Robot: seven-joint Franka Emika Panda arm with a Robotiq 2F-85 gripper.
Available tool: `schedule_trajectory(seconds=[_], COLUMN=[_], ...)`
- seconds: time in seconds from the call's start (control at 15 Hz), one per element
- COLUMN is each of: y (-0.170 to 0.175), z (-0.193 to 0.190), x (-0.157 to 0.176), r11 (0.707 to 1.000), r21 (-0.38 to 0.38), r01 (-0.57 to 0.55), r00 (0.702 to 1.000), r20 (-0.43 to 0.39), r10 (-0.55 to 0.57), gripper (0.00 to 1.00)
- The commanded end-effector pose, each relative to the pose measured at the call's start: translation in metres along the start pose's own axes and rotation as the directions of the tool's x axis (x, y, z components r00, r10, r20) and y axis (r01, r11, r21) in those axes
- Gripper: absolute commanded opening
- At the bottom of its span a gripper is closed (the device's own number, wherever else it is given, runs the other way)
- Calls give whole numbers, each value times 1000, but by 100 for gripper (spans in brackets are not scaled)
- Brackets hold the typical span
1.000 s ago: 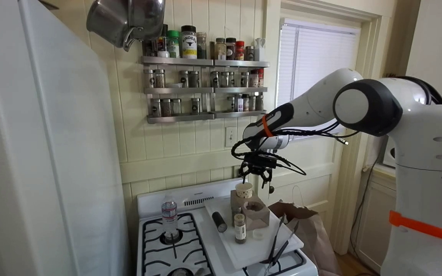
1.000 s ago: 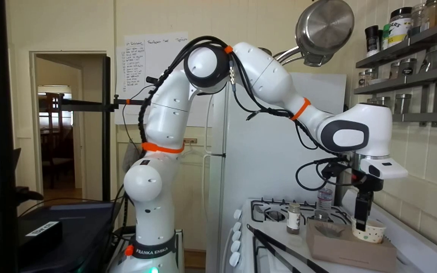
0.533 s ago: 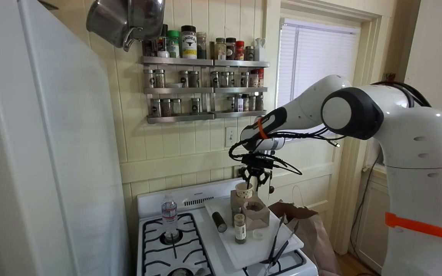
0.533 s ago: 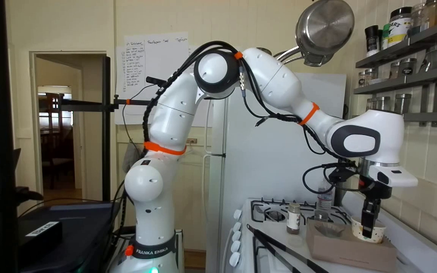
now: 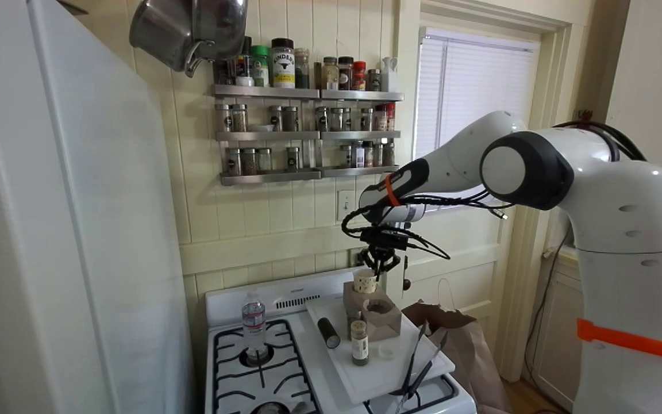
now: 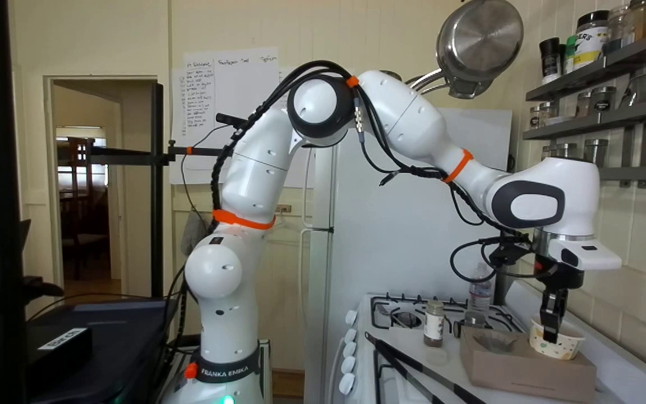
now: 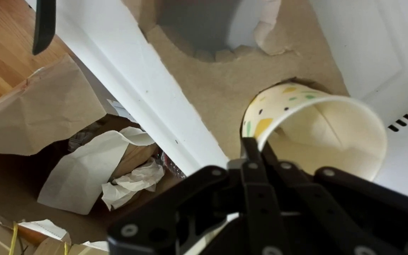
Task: Move the cup to the left side of the stove
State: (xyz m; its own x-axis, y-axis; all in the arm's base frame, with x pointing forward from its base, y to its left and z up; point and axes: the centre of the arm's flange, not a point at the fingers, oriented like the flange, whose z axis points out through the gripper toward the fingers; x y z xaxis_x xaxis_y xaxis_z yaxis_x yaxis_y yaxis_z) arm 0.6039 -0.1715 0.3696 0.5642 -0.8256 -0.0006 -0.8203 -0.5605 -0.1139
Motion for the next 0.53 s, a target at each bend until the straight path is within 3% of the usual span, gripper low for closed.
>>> schedule_trajectory(seconds=[0.0, 0.47], y=[-1, 0], z=[-11, -58], x=[-4, -29], r11=[1000, 999], r21=[-2, 40], r01=[-26, 17], r00=[1000, 994], r20=[3, -113], r10=[26, -13], gripper=[1, 1])
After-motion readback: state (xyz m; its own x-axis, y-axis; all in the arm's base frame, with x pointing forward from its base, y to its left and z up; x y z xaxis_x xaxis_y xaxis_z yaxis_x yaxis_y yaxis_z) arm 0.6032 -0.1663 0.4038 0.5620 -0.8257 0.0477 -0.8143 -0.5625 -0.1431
